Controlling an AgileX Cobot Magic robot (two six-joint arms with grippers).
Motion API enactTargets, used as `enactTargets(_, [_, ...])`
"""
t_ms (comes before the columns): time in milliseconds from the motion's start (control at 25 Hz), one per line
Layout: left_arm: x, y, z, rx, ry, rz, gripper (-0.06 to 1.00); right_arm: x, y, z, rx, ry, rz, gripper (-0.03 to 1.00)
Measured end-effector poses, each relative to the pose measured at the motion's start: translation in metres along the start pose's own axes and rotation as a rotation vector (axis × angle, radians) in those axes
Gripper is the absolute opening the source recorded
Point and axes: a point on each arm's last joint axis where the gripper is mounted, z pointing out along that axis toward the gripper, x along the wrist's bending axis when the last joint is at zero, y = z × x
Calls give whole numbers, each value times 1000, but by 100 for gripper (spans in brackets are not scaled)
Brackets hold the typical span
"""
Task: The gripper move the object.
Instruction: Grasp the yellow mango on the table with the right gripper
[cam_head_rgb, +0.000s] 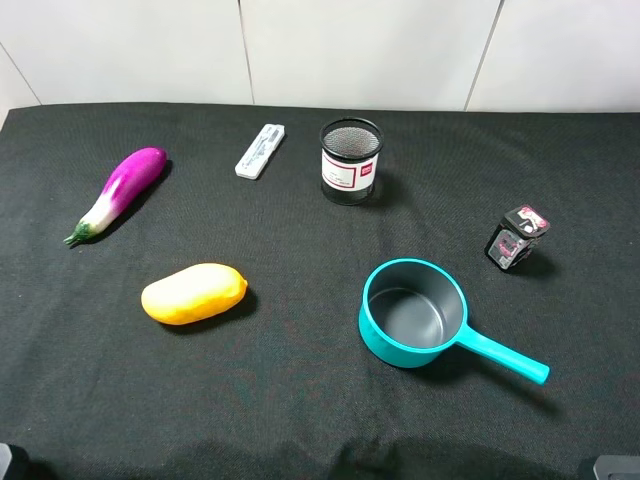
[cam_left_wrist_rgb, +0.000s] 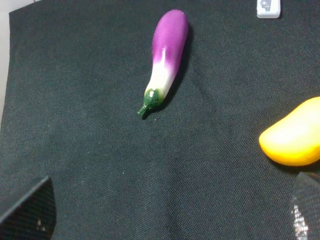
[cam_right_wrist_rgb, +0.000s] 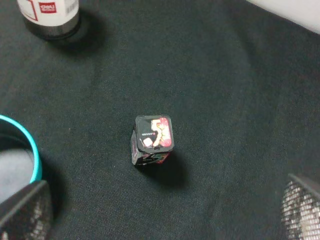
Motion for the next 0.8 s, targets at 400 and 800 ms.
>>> enactTargets(400, [0,0,0,0,0,0,99,6,41,28,56,118,-187,69])
enactTargets(800, [0,0,0,0,0,0,99,44,78,74,118,270,-375,69])
